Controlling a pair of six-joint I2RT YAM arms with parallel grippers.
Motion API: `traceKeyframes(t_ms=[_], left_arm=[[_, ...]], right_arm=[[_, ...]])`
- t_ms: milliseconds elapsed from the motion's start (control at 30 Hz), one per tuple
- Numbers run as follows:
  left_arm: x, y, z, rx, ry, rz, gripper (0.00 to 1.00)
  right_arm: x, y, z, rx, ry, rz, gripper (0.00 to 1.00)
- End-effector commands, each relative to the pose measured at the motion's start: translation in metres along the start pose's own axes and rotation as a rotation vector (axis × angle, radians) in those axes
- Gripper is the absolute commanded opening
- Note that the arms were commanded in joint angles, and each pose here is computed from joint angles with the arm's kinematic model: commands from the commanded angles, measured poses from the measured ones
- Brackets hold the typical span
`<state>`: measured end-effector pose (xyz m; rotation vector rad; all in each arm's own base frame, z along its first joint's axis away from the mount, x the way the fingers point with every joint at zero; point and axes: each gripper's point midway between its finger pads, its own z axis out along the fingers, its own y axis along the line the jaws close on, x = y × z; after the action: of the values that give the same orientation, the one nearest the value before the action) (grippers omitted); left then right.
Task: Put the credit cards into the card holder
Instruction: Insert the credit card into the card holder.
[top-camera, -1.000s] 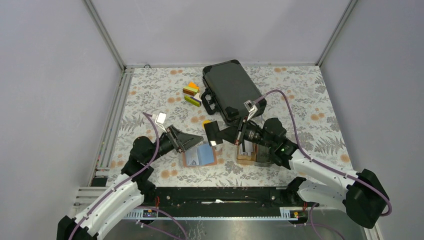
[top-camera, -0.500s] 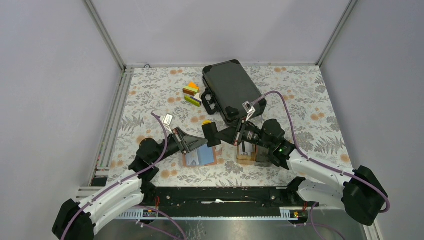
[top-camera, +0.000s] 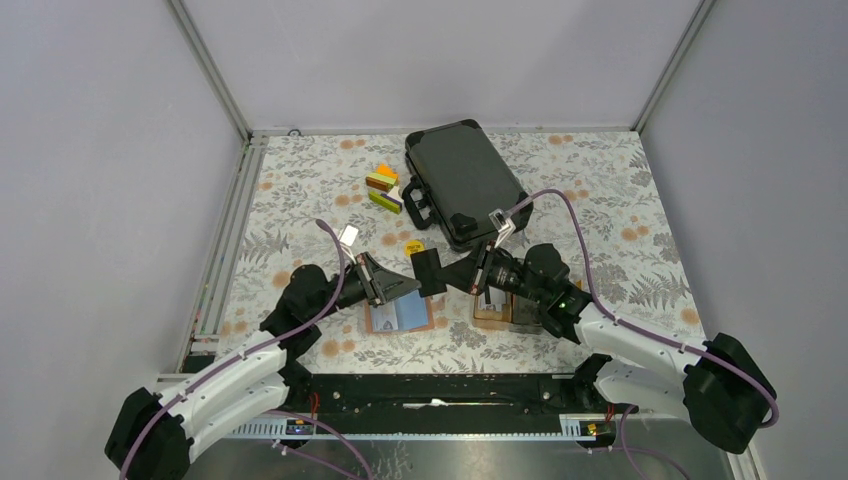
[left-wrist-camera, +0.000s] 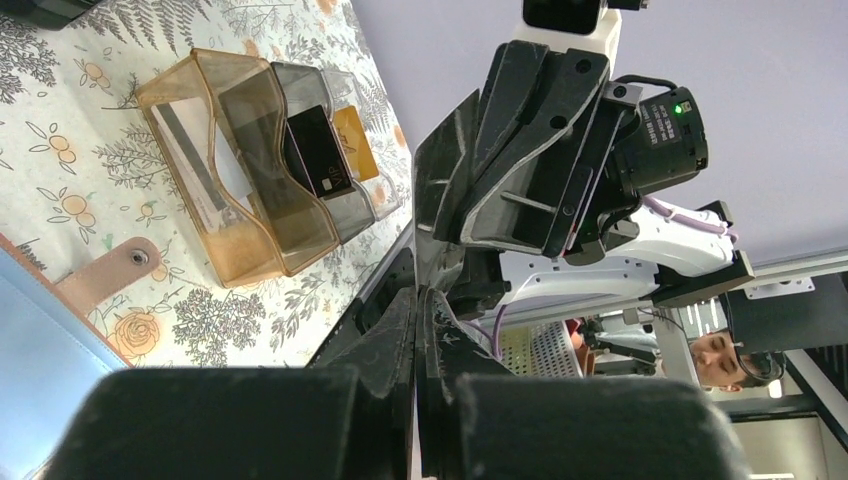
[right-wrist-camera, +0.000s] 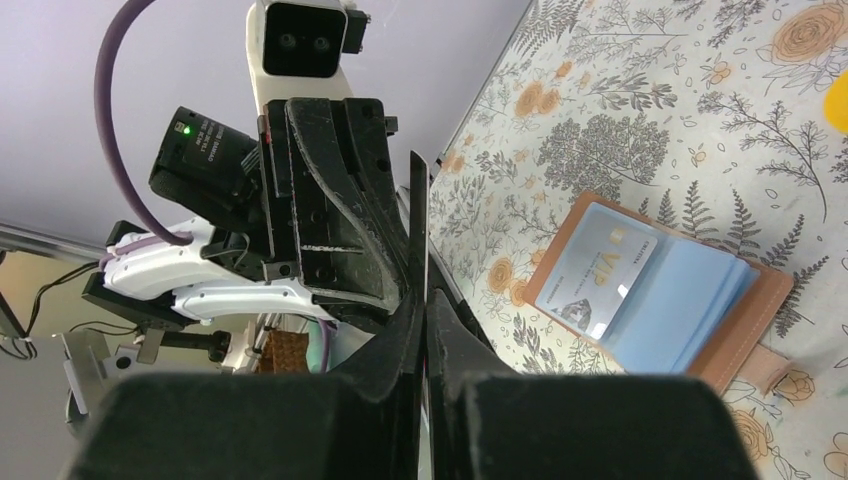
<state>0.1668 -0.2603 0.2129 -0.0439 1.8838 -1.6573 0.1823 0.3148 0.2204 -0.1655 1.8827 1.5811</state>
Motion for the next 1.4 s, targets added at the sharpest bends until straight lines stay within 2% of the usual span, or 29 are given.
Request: traceKeyframes(t_ms=[0,100,133,233,300,400,600,800,1000,1100,1133,1200,1267,1367], left_arm=[[-0.02,-0.027,0.0,0.042,-0.067,0.095,0.0],[-0.02,-0.029,-0.004,0.056,-0.078,0.112,0.0],[-0.02,-0.029,-0.004,0.063,-0.08,0.111,0.05],[-0.017,-0.032,-0.006,0.092,-0.072,0.118,0.26],[-0.014,-0.033,-0.005,0.104,-0.055,0.119,0.36],[-0.011,-0.038,-0.003,0.13,-0.023,0.127,0.4],[-0.009,-0.035,-0.003,0.13,-0.019,0.118,0.39],[-0.004,-0.049,-0.005,0.209,0.002,0.084,0.34],[0.004,-0.047,-0.007,0.22,0.038,0.054,0.23],[0.006,-0.041,-0.007,0.201,0.043,0.043,0.09],[0.006,-0.037,-0.007,0.18,0.04,0.041,0.02],[0.003,-0.017,-0.005,0.078,0.028,0.048,0.0],[-0.003,0.019,-0.007,-0.092,0.027,0.07,0.0],[-0.008,0.07,-0.022,-0.301,0.045,0.073,0.0]], right_arm=[[0.012,0.016,-0.005,-0.068,0.05,-0.04,0.0],[0.016,0.021,-0.007,-0.107,0.067,-0.024,0.0],[0.017,0.024,-0.009,-0.129,0.069,-0.018,0.0],[0.021,0.036,-0.013,-0.198,0.088,-0.019,0.0],[0.023,0.044,-0.016,-0.234,0.101,-0.029,0.0],[0.02,0.052,-0.02,-0.264,0.087,-0.039,0.0],[0.013,0.053,-0.02,-0.246,0.053,-0.057,0.0],[0.011,0.043,-0.014,-0.218,0.031,-0.049,0.0],[0.006,0.036,-0.007,-0.202,0.003,-0.048,0.0],[0.007,0.026,-0.002,-0.157,0.004,-0.045,0.0],[0.008,0.02,-0.001,-0.13,0.008,-0.043,0.03],[0.01,0.003,0.001,-0.052,0.01,-0.042,0.21],[0.013,-0.015,-0.001,0.027,0.005,-0.039,0.4],[0.016,-0.043,-0.009,0.162,-0.003,-0.046,0.54]])
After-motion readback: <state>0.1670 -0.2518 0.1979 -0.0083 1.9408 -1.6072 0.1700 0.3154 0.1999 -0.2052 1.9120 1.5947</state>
